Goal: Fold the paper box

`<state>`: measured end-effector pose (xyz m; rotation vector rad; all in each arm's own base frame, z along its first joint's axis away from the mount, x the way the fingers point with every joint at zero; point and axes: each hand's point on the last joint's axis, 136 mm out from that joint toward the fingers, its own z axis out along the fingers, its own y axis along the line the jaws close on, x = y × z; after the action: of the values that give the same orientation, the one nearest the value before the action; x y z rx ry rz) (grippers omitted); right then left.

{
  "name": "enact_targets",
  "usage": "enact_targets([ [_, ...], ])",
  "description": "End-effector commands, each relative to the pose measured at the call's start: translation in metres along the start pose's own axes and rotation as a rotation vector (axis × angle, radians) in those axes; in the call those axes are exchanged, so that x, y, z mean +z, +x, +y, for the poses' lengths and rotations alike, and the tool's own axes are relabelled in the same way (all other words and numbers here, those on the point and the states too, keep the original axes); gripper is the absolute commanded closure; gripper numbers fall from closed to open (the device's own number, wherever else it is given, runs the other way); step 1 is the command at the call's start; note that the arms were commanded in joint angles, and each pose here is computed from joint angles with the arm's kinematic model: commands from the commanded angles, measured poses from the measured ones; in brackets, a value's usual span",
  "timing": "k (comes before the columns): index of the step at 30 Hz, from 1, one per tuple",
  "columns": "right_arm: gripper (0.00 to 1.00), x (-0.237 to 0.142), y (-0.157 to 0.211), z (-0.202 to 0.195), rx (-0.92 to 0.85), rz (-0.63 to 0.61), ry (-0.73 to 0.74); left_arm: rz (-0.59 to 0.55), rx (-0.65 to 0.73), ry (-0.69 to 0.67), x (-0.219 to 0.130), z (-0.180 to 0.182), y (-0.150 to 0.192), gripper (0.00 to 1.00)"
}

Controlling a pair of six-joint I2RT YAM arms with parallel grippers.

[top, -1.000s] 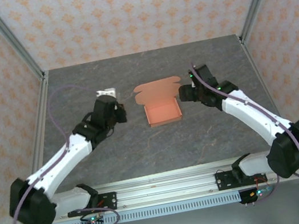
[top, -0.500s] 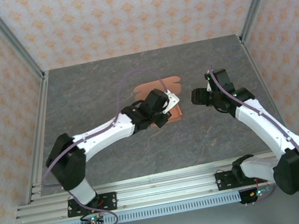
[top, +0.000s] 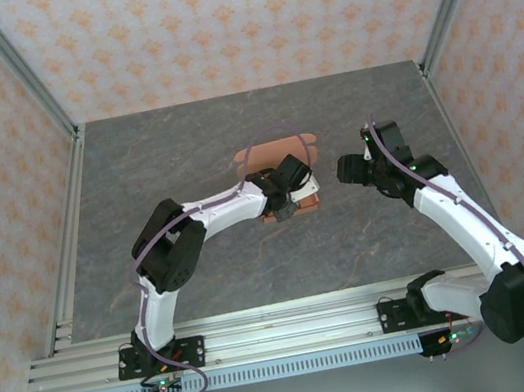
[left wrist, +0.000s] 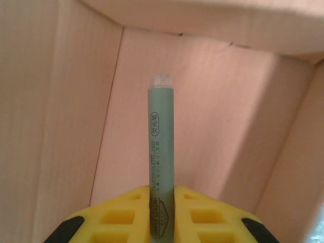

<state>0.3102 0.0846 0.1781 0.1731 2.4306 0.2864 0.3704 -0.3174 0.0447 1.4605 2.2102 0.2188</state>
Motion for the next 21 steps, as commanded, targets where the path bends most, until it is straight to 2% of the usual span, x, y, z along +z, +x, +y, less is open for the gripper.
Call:
enact_targets([
  [1,0.29,-0.004,0.002,-0.009,0.018,-0.014,0.039,-0.032,-0.018,-0.045,-0.009,0.017,-0.011,0.78],
  [6,0.3,-0.001,-0.004,-0.001,0.0,-0.044,0.0,-0.096,-0.083,-0.052,-0.031,0.025,-0.016,0.62],
  [8,0.3,0.003,-0.009,0.011,-0.027,-0.064,-0.046,-0.134,-0.122,-0.049,-0.045,0.029,-0.017,0.58],
  [13,0.3,0.029,-0.033,0.052,-0.118,-0.149,-0.229,-0.297,-0.304,-0.065,-0.105,0.048,-0.013,0.53],
  [16,0.3,0.043,-0.045,0.073,-0.268,-0.22,-0.321,-0.364,-0.451,-0.081,-0.134,0.058,0.006,0.52],
  [19,0.29,0.053,-0.055,0.079,-0.378,-0.276,-0.381,-0.395,-0.65,-0.083,-0.145,0.073,0.043,0.49],
  [21,0.29,0.062,-0.054,0.079,-0.453,-0.259,-0.423,-0.433,-0.771,-0.053,-0.144,0.081,0.066,0.45],
])
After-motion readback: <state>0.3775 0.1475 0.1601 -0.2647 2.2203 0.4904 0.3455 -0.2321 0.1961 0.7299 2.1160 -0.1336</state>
